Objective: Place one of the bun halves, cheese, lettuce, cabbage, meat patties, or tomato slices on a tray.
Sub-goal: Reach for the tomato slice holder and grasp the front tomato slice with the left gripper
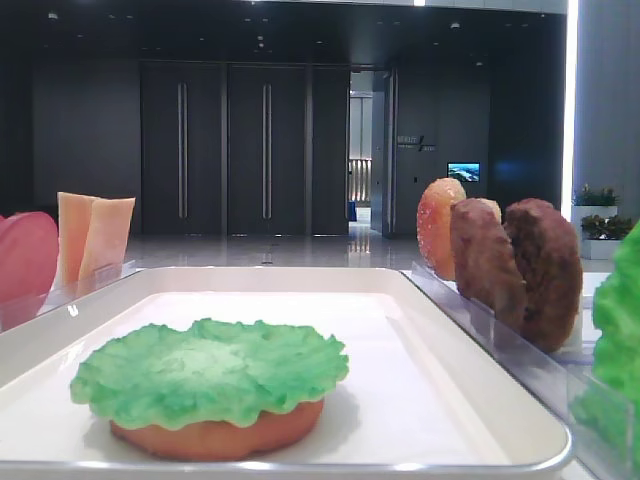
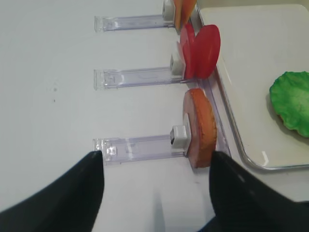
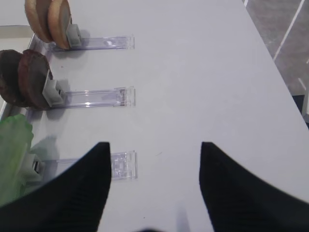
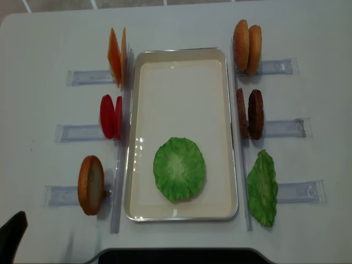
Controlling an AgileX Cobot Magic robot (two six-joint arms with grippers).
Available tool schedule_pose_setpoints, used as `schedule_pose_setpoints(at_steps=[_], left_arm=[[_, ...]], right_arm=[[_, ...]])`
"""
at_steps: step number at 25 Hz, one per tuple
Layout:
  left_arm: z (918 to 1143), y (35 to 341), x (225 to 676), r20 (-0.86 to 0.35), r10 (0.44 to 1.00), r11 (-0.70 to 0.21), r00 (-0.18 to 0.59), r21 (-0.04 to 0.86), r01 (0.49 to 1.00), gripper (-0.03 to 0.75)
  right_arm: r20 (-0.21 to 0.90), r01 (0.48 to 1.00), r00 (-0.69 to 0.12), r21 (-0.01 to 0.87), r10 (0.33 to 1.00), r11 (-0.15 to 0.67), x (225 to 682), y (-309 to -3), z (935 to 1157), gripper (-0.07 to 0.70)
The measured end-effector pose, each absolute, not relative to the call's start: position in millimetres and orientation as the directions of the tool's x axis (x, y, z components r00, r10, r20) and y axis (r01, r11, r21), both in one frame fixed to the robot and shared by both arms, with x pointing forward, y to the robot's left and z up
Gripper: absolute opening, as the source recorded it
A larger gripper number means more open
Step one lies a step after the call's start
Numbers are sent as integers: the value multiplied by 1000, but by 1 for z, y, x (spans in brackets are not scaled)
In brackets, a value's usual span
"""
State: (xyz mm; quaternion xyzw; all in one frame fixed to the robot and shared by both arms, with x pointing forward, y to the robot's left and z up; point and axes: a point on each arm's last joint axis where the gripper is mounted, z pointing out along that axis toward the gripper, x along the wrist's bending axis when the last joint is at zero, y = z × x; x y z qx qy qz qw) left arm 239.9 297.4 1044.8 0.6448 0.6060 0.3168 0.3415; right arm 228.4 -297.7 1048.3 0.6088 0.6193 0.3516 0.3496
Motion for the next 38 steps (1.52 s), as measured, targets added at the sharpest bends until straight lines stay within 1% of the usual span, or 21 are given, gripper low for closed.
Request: schedule_pose_setpoints(at_steps=[3, 8, 13, 18, 22, 25, 30, 34, 38], left_arm=[[1056, 297, 247, -7, 998, -33, 64, 795, 606, 517], [1076, 297, 268, -19, 998, -27, 58, 718, 695, 517], [1094, 297, 299, -30, 998, -17, 47, 638, 770, 517], [1106, 298, 340, -10, 999, -23, 33, 548, 836, 517], [1114, 299, 377, 0, 1000, -13, 15, 488, 873, 517], [1119, 299, 404, -3, 1000, -6, 8, 456, 890, 517], [1121, 298, 451, -8, 1000, 7, -4, 405, 914, 517], [1116, 298, 481, -9, 1000, 12, -10, 356, 934, 517], [1105, 299, 508, 8, 1000, 11, -14, 303, 953, 517]], right_arm=[[-5, 508, -14, 861, 1000, 11, 228, -298, 1048, 392], [-5, 509, -14, 861, 1000, 11, 229, -298, 1048, 392], [-5, 509, -14, 861, 1000, 11, 229, -298, 1048, 392], [-5, 509, -14, 861, 1000, 11, 229, -298, 1048, 392], [-5, 509, -14, 861, 1000, 11, 229, -298, 1048, 392], [-5, 509, -14, 861, 1000, 11, 229, -298, 1048, 392], [-5, 509, -14, 861, 1000, 11, 229, -298, 1048, 392], [-5, 509, -14, 861, 1000, 11, 229, -298, 1048, 392], [-5, 509, -14, 861, 1000, 11, 229, -298, 1048, 392]])
